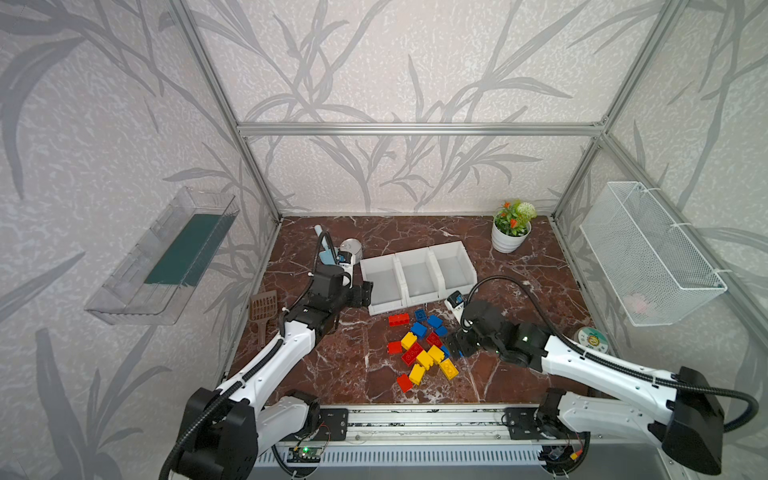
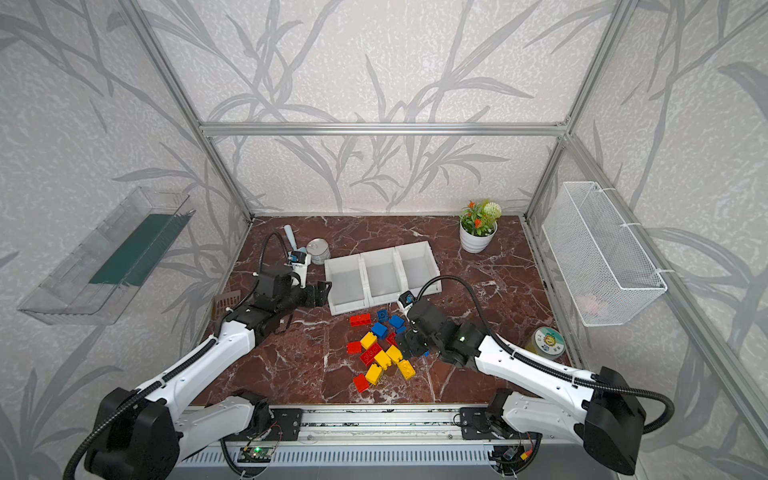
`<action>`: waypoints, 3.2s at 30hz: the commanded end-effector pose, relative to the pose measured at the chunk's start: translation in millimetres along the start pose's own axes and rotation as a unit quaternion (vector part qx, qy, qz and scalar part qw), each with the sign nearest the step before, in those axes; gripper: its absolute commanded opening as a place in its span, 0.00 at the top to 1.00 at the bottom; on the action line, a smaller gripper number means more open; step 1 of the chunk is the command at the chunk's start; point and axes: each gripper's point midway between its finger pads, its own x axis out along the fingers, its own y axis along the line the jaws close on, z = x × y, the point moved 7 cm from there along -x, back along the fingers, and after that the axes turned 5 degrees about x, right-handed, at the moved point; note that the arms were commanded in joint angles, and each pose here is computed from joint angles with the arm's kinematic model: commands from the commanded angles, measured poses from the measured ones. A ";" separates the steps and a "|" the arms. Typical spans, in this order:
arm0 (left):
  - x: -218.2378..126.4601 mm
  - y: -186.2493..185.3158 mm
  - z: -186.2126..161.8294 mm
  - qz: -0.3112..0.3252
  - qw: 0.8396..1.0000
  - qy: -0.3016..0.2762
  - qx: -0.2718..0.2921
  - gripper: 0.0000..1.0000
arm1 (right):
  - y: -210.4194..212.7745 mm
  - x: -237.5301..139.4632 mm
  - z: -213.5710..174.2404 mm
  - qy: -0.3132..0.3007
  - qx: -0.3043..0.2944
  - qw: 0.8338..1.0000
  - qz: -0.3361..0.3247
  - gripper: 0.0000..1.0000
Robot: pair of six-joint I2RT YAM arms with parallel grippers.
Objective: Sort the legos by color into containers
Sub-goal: 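Lower the right gripper onto a yellow brick and close it, then carry the yellow brick with the right gripper into the far compartment, release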
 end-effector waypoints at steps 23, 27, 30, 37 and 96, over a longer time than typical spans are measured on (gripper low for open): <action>-2.1 -11.5 -22.2 -0.029 0.997 0.018 -0.071 0.16 | 37.2 48.7 -69.6 0.138 0.017 0.989 -0.056 0.47; -2.2 -10.6 -23.8 -0.026 0.997 0.020 -0.072 0.16 | 38.9 52.3 -71.1 0.140 0.014 0.988 -0.056 0.63; -1.9 -10.3 -24.1 -0.024 0.997 0.021 -0.072 0.16 | 39.7 52.3 -70.5 0.141 0.016 0.988 -0.054 0.70; -2.7 -8.8 -23.6 -0.018 0.997 0.019 -0.073 0.16 | 39.3 28.5 -57.3 0.123 0.019 0.991 -0.046 0.74; 3.6 -80.2 -47.5 -0.126 0.984 0.121 0.036 0.21 | -93.0 2.7 67.6 -0.034 0.177 0.982 -0.062 0.36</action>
